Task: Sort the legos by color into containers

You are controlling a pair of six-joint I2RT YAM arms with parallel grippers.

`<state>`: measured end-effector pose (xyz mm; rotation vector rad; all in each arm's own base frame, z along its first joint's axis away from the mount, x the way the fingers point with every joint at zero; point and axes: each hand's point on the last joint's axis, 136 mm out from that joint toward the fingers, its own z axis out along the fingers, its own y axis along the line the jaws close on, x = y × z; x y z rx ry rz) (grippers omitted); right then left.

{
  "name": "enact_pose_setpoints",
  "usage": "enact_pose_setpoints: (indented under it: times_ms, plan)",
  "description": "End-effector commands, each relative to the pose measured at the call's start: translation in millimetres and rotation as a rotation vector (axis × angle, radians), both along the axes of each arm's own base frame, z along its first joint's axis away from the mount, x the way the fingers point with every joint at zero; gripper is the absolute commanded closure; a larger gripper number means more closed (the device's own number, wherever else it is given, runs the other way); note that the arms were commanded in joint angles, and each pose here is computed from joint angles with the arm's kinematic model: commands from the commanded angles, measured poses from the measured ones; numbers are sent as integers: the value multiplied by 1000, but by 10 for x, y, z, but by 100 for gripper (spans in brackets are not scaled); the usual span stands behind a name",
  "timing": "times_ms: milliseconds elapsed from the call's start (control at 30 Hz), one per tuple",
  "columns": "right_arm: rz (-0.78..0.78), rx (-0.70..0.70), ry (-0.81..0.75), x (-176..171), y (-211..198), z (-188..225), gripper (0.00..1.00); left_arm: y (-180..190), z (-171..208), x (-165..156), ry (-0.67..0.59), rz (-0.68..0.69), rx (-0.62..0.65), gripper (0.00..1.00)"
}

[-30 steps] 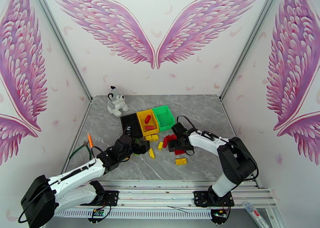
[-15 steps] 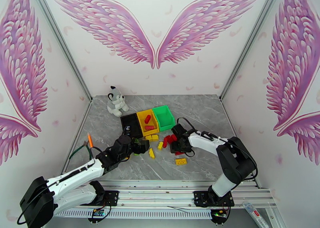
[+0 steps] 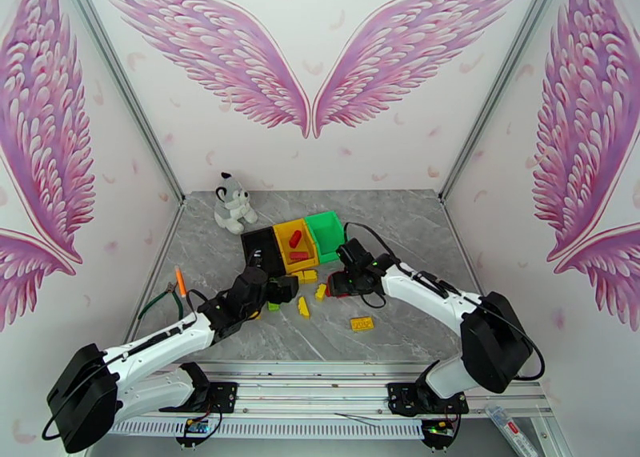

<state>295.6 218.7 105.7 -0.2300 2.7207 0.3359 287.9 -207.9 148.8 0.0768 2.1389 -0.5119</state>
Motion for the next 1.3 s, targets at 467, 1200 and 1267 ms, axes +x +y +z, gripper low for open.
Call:
enact_pose_setpoints:
  times_ms: [467,1200,1267]
  plan:
    - [15,141,-118,1530,1317,535,30,689,252,51,-45,178,-136,1]
    - [8,80,-214,1049,679,1007,17,329,165,26,14,37,-152,1]
    - [12,49,-211,898,519,950,18,255,142,14,22,16,-143,1]
